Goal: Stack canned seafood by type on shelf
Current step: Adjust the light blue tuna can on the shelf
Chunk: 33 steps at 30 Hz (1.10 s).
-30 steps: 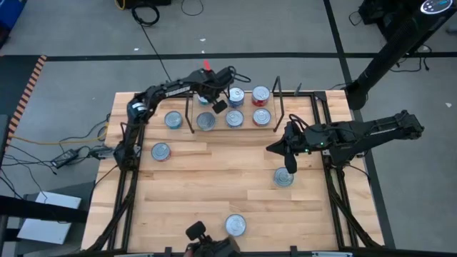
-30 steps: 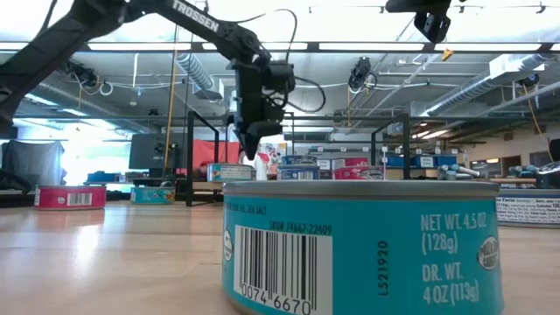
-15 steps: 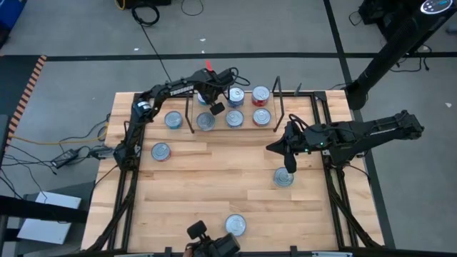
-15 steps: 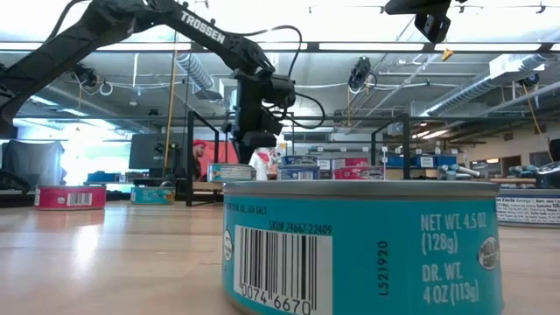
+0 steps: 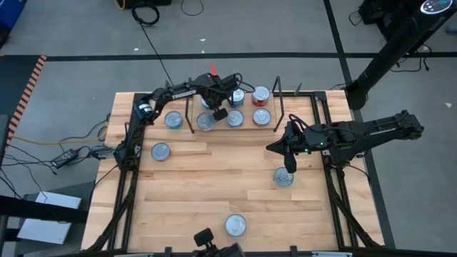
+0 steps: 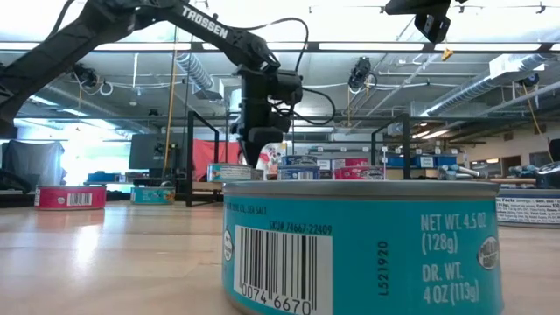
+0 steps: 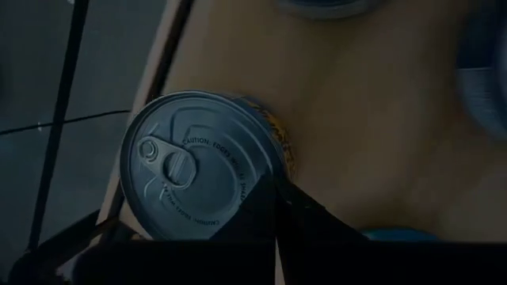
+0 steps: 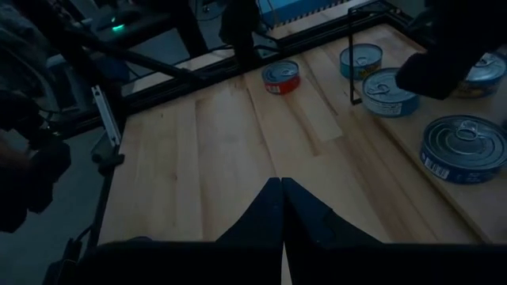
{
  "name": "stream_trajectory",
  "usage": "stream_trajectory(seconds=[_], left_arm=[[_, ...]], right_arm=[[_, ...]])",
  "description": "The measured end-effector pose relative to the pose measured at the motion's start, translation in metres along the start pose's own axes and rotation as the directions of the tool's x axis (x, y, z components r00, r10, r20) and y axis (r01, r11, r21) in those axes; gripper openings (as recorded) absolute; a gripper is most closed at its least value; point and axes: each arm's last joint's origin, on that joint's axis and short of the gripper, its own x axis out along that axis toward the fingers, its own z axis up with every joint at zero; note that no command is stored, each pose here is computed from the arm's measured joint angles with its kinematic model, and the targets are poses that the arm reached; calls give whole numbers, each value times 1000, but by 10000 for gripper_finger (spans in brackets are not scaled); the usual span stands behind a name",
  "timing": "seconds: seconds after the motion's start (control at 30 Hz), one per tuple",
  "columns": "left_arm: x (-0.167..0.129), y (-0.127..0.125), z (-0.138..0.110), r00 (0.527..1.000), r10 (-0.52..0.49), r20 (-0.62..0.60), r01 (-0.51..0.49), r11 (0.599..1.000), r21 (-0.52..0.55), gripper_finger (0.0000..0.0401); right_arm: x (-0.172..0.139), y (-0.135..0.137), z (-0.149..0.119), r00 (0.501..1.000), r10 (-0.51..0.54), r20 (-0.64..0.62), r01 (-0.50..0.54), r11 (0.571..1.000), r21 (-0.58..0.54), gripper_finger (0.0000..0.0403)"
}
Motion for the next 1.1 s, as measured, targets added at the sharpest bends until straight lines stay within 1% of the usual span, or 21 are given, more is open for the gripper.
stream_trajectory(seconds=[0.23, 0.33, 0.4, 0.5, 0.53, 0.6, 0.7, 0.77, 0.97, 1.1], left_arm=[[-5, -12, 1, 1000, -7, 2, 7, 1000, 28, 0], [-20, -7, 1, 1000, -2, -14, 2, 1000, 29, 0], [-37, -3, 2, 1000, -9, -13, 9, 1000, 29, 0], [-60, -1, -4, 995, -71, -67, 74, 996, 49, 0], [-66, -3, -6, 992, -91, -82, 96, 994, 57, 0], [-71, -9, -13, 980, -135, -149, 147, 986, 74, 0], [-65, -21, -14, 967, -190, -170, 205, 976, 71, 0], [-59, -29, -17, 958, -206, -200, 226, 971, 80, 0], [-34, -47, -19, 963, -164, -215, 186, 979, 89, 0], [-24, -51, -19, 967, -148, -209, 167, 983, 76, 0]], right_arm=[[0, 0, 0, 1000, 0, 0, 0, 1000, -8, 8], [0, 0, 0, 1000, 0, 0, 0, 1000, -8, 8], [0, 0, 0, 1000, 0, 0, 0, 1000, -8, 8], [0, 0, 0, 1000, 0, 0, 0, 1000, -10, 8], [0, 0, 0, 1000, 0, -1, 0, 1000, -11, 8], [0, 0, 0, 1000, 0, -1, -1, 1000, -11, 9], [0, 0, 0, 1000, 1, -1, -1, 1000, -15, 8], [0, 0, 0, 1000, 1, -1, -1, 1000, -18, 8], [0, 0, 0, 1000, 1, -1, -1, 1000, -18, 7], [0, 0, 0, 1000, 1, -2, -1, 1000, -18, 7]])
